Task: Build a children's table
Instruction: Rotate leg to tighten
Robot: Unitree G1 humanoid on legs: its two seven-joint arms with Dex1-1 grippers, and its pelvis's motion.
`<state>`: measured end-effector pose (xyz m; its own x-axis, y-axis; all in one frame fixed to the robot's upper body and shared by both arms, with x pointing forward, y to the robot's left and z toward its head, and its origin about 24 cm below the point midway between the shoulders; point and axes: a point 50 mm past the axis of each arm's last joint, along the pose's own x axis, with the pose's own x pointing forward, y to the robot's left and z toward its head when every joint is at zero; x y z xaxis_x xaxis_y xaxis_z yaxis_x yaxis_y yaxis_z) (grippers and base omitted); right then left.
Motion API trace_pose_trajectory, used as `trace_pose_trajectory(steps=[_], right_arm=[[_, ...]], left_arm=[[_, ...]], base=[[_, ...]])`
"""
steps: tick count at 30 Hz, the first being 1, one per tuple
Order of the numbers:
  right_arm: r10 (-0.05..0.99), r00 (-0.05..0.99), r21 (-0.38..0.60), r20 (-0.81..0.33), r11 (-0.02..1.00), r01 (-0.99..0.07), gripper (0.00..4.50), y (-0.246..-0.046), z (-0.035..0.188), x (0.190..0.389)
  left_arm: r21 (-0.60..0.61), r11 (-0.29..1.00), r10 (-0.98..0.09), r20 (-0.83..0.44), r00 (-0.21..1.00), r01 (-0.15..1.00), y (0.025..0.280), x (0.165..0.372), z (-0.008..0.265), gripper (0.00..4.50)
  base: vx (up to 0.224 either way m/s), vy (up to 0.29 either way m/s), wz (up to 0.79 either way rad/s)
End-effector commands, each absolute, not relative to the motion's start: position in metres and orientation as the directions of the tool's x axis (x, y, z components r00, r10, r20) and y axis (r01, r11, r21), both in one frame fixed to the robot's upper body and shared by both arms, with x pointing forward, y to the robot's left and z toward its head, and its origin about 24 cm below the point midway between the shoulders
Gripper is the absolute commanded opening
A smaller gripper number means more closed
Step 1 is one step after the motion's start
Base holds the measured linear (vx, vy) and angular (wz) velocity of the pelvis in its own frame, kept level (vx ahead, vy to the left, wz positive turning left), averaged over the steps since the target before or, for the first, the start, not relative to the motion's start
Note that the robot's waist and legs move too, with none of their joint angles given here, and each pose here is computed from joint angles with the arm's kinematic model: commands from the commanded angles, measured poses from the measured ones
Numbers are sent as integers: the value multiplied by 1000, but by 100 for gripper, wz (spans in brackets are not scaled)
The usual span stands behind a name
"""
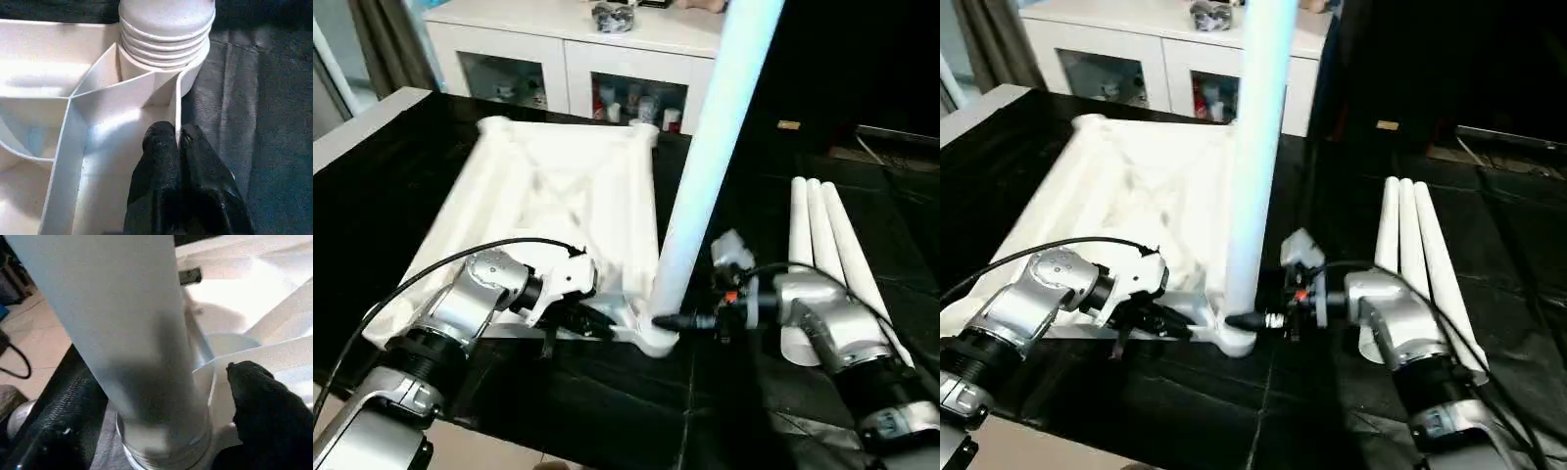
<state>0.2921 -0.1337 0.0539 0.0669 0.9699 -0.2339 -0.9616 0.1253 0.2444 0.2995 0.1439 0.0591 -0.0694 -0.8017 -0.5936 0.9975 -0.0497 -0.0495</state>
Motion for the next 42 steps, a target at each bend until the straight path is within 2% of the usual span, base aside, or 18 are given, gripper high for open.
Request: trace_pose_trajectory(steps=[1, 9, 15, 19, 20, 22, 26, 30, 31, 32, 34, 35, 39, 41, 42], right_arm=[[969, 34, 236, -245, 94, -967, 346, -132, 58, 296], [970, -21, 274, -241, 47, -961, 277, -133, 56, 296], [975, -39, 285, -219, 26, -958, 254, -129, 55, 295], [980, -34, 298, -197, 27, -954, 251, -127, 53, 290], [982, 3, 298, -187, 59, -953, 251, -124, 51, 287], [982, 29, 298, -185, 85, -951, 250, -122, 49, 285], [933, 307, 331, -186, 354, -875, 247, -105, 34, 286], [887, 418, 363, -196, 462, -810, 247, -92, 28, 290], [866, 457, 363, -202, 500, -786, 247, -84, 26, 292], [819, 531, 388, -218, 572, -723, 247, -67, 23, 298], [794, 562, 395, -232, 605, -692, 245, -60, 22, 301], [717, 634, 399, -290, 693, -601, 244, -52, 19, 310], [632, 702, 409, -330, 766, -497, 244, -47, 18, 319], [611, 726, 414, -316, 777, -474, 244, -46, 21, 323], [609, 729, 412, -313, 779, -473, 299, -46, 21, 323]], left_arm=[[-28, -128, -802, -585, -120, 991, 134, 298, 66, 0], [-31, -135, -798, -589, -127, 990, 136, 297, 65, 0], [-29, -111, -807, -581, -107, 993, 137, 299, 65, 0], [-22, -43, -825, -564, -48, 999, 136, 303, 65, 0], [-14, 43, -845, -534, 29, 999, 135, 309, 67, 0], [-12, 87, -852, -519, 68, 996, 134, 312, 68, 0], [16, 315, -845, -450, 288, 949, 123, 328, 75, 0], [22, 401, -821, -434, 370, 916, 117, 334, 78, 0], [20, 432, -811, -428, 398, 902, 112, 336, 79, 0], [17, 494, -787, -416, 455, 869, 101, 341, 82, 0], [17, 520, -775, -411, 481, 854, 96, 343, 83, 0], [16, 573, -752, -388, 533, 819, 85, 348, 87, 0], [17, 623, -725, -362, 585, 782, 70, 352, 94, 0], [31, 617, -726, -362, 584, 786, 64, 352, 96, 0], [34, 614, -727, -364, 582, 789, 63, 351, 96, 0]], base=[[0, 0, 0], [0, 0, 0], [0, 0, 0], [0, 0, 0], [0, 0, 0], [0, 0, 0], [0, 0, 0], [0, 0, 0], [0, 0, 0], [0, 0, 0], [0, 0, 0], [0, 0, 0], [0, 0, 0], [0, 0, 0], [0, 0, 0]])
